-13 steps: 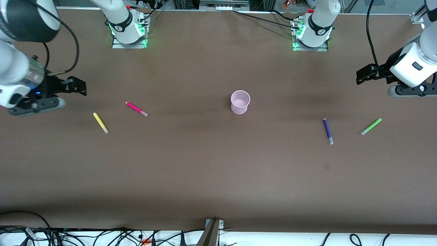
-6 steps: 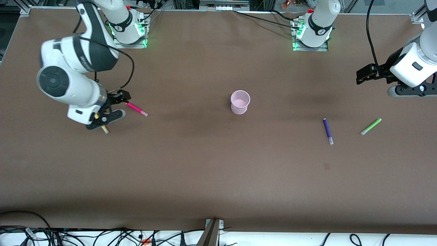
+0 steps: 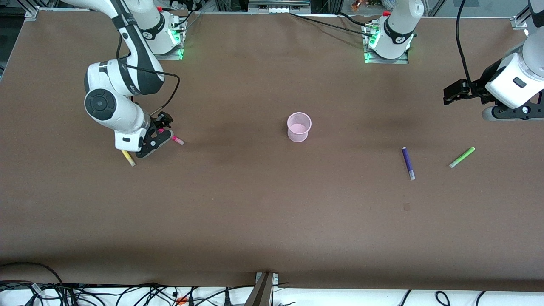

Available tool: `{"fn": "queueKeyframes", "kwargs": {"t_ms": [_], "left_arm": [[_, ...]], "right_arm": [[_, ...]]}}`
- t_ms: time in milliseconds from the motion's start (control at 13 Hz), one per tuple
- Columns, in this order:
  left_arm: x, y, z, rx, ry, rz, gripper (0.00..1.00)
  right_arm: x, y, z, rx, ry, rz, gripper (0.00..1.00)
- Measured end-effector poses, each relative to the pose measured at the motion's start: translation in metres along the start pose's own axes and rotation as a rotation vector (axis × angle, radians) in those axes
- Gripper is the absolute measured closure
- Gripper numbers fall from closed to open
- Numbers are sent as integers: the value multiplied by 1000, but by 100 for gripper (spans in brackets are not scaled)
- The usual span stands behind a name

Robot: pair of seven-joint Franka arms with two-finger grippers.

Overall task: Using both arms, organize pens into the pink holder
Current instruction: 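Align the right gripper over the pink highlighter and grasp it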

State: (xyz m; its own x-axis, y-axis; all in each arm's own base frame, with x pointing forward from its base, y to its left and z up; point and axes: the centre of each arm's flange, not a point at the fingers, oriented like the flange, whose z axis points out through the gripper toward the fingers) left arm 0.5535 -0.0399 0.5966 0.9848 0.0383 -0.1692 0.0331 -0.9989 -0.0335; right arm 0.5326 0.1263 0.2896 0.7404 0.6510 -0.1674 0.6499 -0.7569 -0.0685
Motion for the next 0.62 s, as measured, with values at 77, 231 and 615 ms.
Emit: {"fn": "queueKeyframes", "kwargs": {"t_ms": [77,231,615], "left_arm": [[0,0,0,0,0,0,0],[0,0,0,0,0,0,0],[0,0,0,0,0,0,0]], "right_arm": [[-5,-1,10,-4,8,-17,0],[-11,-4,26,-20,39,-56,0],[-29,5,51,-44,67,-188,0]]}}
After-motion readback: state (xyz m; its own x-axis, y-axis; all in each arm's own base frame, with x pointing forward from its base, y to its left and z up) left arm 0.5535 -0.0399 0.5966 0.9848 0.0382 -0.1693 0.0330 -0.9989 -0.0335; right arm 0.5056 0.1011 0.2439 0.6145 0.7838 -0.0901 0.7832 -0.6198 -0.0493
